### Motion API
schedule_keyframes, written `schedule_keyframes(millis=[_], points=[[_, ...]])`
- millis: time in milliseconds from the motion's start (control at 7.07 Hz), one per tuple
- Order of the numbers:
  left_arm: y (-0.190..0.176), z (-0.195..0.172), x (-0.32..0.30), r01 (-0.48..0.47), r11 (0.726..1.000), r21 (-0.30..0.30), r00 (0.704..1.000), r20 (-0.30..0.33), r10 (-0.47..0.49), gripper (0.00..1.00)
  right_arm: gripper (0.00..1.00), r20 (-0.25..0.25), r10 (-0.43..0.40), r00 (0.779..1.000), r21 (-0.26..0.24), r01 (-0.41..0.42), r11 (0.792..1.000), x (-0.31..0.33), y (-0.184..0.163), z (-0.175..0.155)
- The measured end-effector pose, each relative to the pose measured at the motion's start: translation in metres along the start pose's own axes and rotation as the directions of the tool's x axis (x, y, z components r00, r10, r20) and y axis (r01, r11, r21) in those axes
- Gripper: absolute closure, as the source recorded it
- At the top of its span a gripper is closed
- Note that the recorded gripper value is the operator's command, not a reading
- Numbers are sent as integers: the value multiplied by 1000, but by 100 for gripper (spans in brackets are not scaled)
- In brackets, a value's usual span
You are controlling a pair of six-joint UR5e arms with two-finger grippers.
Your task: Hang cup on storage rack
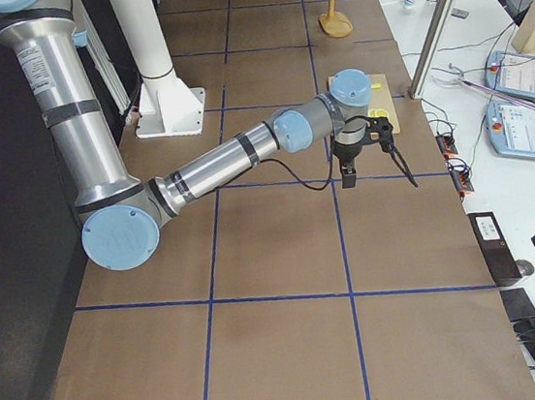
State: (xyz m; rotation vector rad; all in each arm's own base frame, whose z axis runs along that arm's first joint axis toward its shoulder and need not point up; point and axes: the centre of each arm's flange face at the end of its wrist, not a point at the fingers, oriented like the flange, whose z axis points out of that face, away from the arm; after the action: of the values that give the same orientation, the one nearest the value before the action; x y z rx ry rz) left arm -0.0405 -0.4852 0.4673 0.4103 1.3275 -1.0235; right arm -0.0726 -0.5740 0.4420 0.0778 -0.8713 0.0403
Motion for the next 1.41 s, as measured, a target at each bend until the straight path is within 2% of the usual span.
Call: schedule_keyframes(millis=[141,283,424,566,707,848,990,1131,1414], points=[[-3,-3,-33,-209,978,-9,974,84,209,0,0,-4,9,1000,-4,-9,1000,6,1,2],[-6,-4,-62,-370,927,-56,911,174,374,0,0,-8,22,1000,-5,-22,1000,15,-1,2],[-10,-3,-87,-480,866,-138,827,259,500,0,0,-9,38,999,0,-38,999,26,-3,-1],[-15,0,-109,-549,798,-246,729,325,602,0,0,-10,53,999,3,-53,999,38,-2,-4],[-20,3,-129,-581,722,-375,629,356,691,0,0,-13,57,998,3,-57,998,52,0,-5],[-23,7,-146,-573,649,-501,554,347,757,0,0,-10,54,999,-4,-54,999,69,3,-5],[-23,8,-161,-538,588,-604,517,314,796,0,0,7,48,999,-24,-48,999,93,5,0],[-21,8,-174,-495,537,-683,510,272,816,0,0,29,36,999,-42,-35,998,125,7,4],[-29,-3,-194,-429,472,-770,540,200,817,0,0,41,26,999,-58,-23,998,178,15,9]])
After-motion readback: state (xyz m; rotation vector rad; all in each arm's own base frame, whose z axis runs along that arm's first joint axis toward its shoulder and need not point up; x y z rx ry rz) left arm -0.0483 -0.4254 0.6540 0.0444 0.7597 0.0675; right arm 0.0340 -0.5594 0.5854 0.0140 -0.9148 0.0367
